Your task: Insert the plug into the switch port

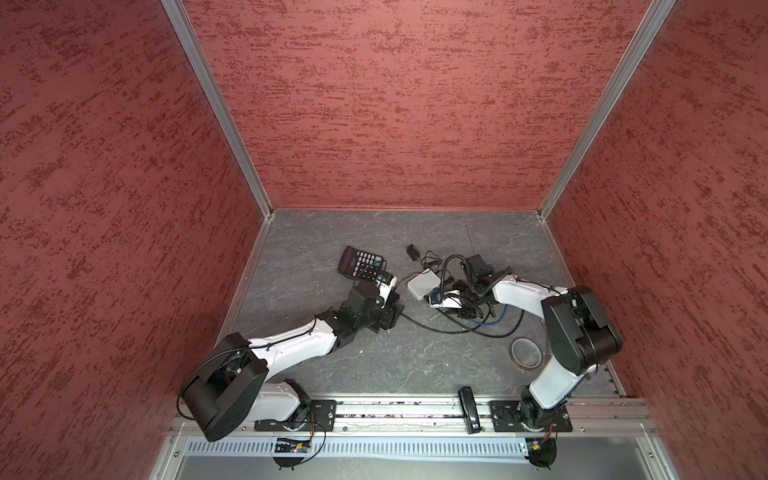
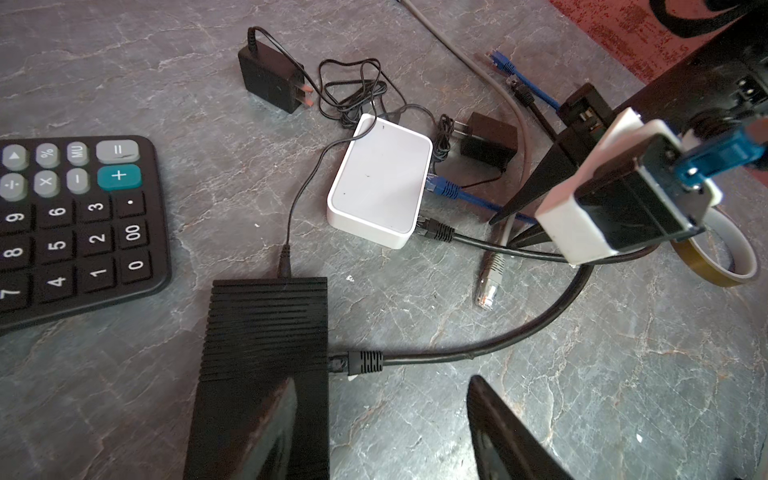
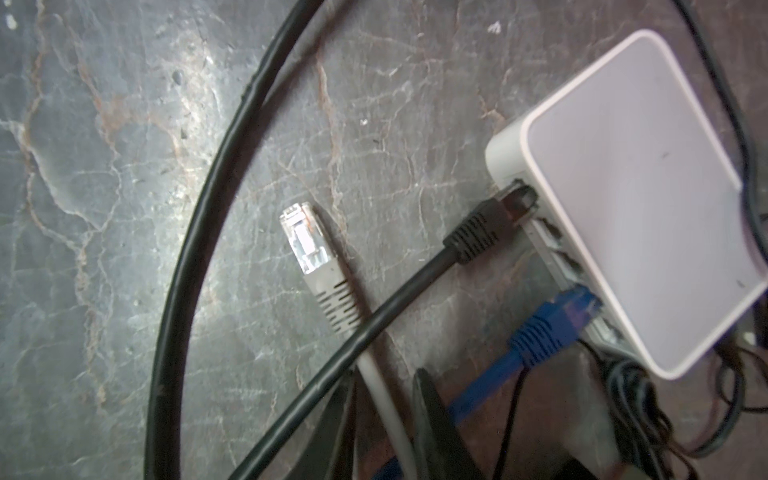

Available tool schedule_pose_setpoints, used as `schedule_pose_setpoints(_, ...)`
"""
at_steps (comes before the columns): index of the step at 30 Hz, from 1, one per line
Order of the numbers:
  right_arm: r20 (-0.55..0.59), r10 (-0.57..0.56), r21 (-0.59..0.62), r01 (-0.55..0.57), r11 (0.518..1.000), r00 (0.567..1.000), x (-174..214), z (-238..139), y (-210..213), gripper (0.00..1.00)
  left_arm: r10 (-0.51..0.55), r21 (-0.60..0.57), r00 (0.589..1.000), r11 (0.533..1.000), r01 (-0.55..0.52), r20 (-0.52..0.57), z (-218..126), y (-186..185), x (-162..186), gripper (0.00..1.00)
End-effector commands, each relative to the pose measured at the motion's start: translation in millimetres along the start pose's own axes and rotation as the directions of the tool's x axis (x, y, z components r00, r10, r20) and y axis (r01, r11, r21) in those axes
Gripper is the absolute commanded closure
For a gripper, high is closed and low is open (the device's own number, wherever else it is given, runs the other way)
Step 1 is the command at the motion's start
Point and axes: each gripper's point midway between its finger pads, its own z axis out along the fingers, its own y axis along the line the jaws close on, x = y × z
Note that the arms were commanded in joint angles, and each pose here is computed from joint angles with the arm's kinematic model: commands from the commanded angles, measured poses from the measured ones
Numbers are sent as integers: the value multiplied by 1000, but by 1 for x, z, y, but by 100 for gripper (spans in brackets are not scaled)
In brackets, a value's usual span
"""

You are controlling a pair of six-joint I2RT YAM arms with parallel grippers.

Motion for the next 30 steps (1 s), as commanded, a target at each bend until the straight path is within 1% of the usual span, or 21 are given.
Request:
schedule_pose_setpoints(1,17,-35,-10,36,999,999,-2,0,0,75,1,2,1000,1000,-1,-12,2,-1,4,34)
schedule_pose_setpoints(6,-4,-44,21,44,999,999,1,-2,-4,85,3,3,1000,1000,-3,-12,2,-1,5,34)
schedule_pose_setpoints(10,-36,-54,59,56,997,998,3,-9,-9,91,3,1,1000,1000,-3,-12,2,0,5,34)
schedule_pose_setpoints(19,-134,-68,133,86,987,989,12,-32,-14,92,6,4,1000,1000,-6,-9,1,-1,5,34)
schedule_pose_setpoints(25,-208,-53,106,76,991,977,28,-34,-2,93,6,10,1000,1000,-6,-8,2,-2,4,34)
schedule_pose_setpoints(30,-210,-51,50,63,997,976,32,-26,11,94,4,13,1000,1000,-4,-7,3,-2,5,34)
